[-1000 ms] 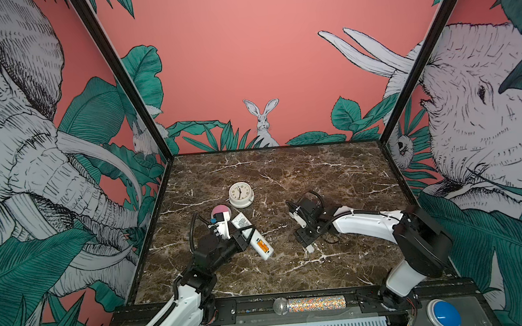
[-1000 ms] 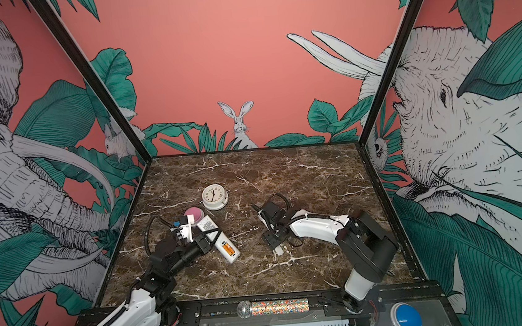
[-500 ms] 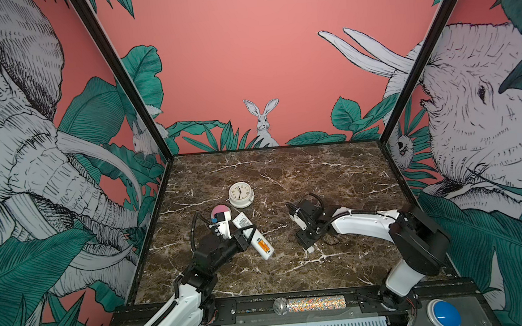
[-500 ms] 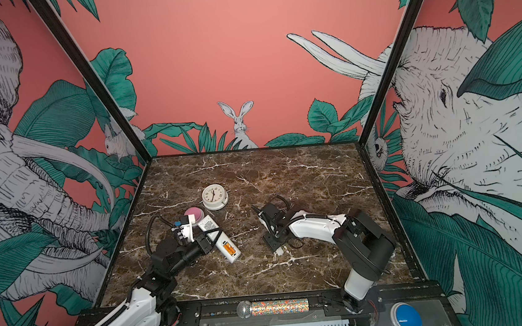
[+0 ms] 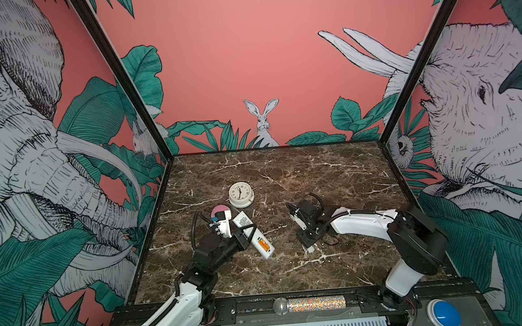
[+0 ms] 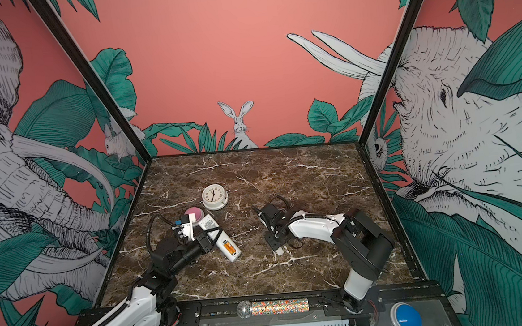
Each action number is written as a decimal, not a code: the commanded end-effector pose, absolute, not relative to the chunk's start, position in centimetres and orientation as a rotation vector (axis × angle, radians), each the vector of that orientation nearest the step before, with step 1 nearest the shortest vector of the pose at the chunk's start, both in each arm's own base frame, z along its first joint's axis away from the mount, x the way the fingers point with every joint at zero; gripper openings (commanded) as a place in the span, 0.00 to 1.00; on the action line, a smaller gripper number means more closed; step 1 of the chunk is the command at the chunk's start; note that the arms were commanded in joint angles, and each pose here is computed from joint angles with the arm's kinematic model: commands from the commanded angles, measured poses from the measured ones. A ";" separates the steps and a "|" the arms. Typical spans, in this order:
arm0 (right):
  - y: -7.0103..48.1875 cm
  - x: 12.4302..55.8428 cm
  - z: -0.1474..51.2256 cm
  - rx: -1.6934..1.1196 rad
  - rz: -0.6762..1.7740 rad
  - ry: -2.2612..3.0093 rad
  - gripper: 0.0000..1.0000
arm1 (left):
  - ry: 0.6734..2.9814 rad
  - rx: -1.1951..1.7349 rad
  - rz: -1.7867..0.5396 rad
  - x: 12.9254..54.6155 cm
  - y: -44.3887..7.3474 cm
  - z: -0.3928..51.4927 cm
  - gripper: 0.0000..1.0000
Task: Load the batteries into the remote control
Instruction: 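Lower the open right gripper onto the white battery cover and close on it, then lift the white battery cover off the table with the right gripper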
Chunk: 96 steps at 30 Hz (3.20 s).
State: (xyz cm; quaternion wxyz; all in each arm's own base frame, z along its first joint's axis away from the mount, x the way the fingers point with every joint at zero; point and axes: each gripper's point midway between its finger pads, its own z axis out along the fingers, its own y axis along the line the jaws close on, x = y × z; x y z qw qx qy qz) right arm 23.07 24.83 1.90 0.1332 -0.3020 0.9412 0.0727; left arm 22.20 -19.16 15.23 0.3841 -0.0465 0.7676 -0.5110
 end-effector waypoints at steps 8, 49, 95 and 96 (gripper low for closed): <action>25.4 21.9 1.4 -0.923 0.197 2.757 0.46 | 1.872 -0.082 -1.317 22.6 -19.5 17.8 0.00; 25.7 21.5 1.7 -0.987 0.075 2.735 0.39 | 1.892 -0.083 -1.304 22.5 -19.5 16.9 0.00; 26.1 21.2 1.9 -1.048 -0.051 2.715 0.37 | 1.895 -0.074 -1.294 22.6 -19.7 17.0 0.00; 26.1 21.1 1.9 -1.047 -0.049 2.719 0.37 | 1.896 -0.074 -1.295 22.6 -19.7 17.0 0.00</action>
